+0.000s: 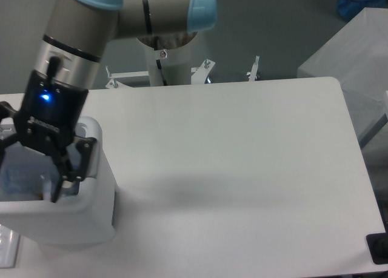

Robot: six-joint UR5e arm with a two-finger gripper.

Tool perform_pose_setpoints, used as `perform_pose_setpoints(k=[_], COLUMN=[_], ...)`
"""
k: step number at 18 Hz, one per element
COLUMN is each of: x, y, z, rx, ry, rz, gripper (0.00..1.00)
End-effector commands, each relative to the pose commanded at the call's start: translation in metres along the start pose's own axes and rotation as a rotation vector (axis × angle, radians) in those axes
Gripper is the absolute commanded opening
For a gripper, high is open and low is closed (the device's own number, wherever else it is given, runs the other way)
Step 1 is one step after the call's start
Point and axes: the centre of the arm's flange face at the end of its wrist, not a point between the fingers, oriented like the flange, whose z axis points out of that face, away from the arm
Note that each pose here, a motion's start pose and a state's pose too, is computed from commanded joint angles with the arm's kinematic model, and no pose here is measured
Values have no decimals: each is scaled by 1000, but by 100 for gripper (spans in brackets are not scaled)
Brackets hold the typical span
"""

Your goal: Place the trash in the trash can

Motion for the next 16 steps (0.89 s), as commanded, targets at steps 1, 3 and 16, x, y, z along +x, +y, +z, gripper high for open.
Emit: perform_pose_setpoints(k=[1, 3, 16], x=[-21, -55, -120], y=[-2, 0, 62], z=[-7, -17, -55], rx=[9, 10, -440], ry=[-26, -68, -392], rz=[10, 30, 485], gripper=[100, 100, 100])
